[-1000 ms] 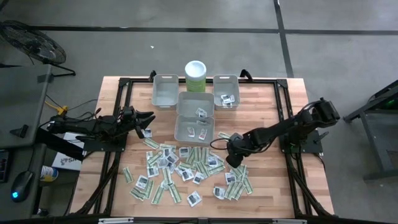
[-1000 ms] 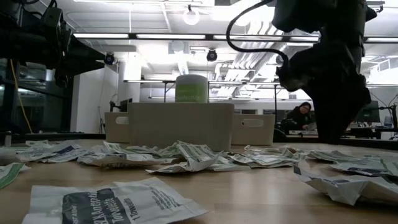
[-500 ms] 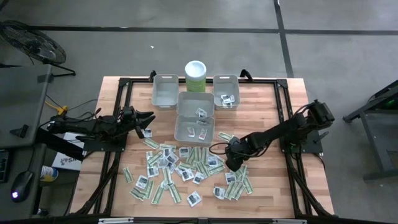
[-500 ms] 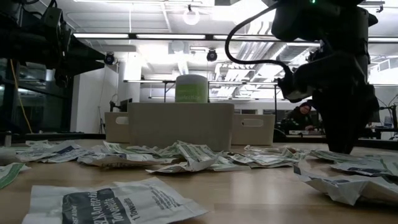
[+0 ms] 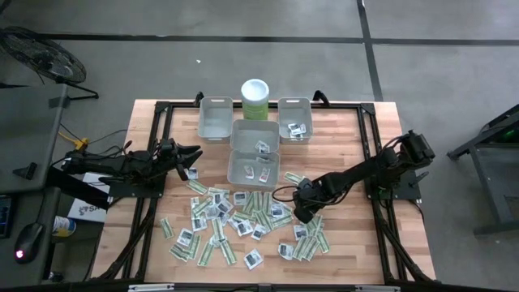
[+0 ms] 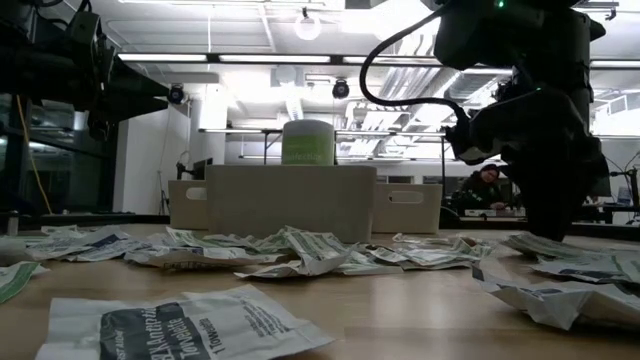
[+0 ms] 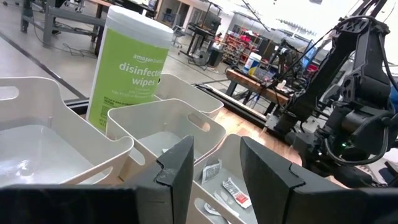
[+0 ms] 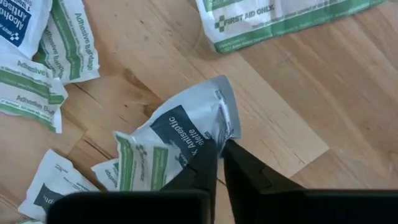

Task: Pick & Place First Aid Supplies
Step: Put the towelette pack into the right bin

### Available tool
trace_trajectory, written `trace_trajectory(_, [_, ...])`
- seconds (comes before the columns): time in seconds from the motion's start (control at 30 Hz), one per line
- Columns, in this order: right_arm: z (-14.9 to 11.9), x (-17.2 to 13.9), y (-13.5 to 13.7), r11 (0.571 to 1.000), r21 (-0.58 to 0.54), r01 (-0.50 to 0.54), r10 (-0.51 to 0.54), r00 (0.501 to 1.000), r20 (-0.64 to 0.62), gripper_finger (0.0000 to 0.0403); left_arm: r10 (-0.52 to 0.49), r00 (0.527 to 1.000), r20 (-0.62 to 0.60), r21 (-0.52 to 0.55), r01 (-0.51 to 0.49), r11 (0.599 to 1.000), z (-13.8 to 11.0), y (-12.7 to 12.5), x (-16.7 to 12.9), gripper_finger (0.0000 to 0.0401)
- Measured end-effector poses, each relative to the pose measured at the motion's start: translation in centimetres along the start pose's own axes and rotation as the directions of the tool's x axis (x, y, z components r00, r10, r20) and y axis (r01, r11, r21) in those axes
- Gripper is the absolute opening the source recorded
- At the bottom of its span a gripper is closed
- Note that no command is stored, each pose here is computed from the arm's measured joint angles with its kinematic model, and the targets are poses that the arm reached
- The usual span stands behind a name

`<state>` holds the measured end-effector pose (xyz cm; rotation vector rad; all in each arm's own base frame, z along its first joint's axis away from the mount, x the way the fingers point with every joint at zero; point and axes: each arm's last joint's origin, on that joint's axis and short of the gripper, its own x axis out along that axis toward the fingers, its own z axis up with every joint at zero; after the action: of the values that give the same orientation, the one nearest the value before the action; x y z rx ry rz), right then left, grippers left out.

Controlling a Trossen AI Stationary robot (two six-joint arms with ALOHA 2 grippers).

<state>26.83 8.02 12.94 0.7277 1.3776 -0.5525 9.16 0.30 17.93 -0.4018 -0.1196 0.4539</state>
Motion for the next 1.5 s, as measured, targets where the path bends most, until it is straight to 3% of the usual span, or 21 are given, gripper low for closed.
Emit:
trace_trajectory(0.3, [1.6,-3.4,1.4,0.999,0.012,-0.044,0.043,0.996,0.083,0.0001,0.000,1.000,0.000,0.000,0.000,1.000,0.0,0.0,0.0,0.0131])
trace_trajectory(0.6, [5.2,-10.1,2.7,1.000,0.002,0.028,-0.028,0.982,0.186,0.0001,0.000,1.000,0.000,0.000,0.000,1.000,0.0,0.0,0.0,0.0131])
trace_trajectory(0.77, [6.9,-13.5,2.3,0.996,0.052,0.068,-0.079,0.971,0.227,0.0001,0.000,1.000,0.000,0.000,0.000,1.000,0.0,0.0,0.0,0.0131])
trace_trajectory(1.2, [12.1,-15.6,-3.4,0.967,0.197,0.161,-0.196,0.966,0.171,0.0000,0.000,1.000,0.000,0.000,0.000,1.000,0.0,0.0,0.0,0.0131])
trace_trajectory(1.5, [16.2,-16.4,-9.4,0.963,0.138,0.233,-0.255,0.951,0.175,0.0000,0.000,1.000,0.000,0.000,0.000,1.000,0.0,0.0,0.0,0.0131])
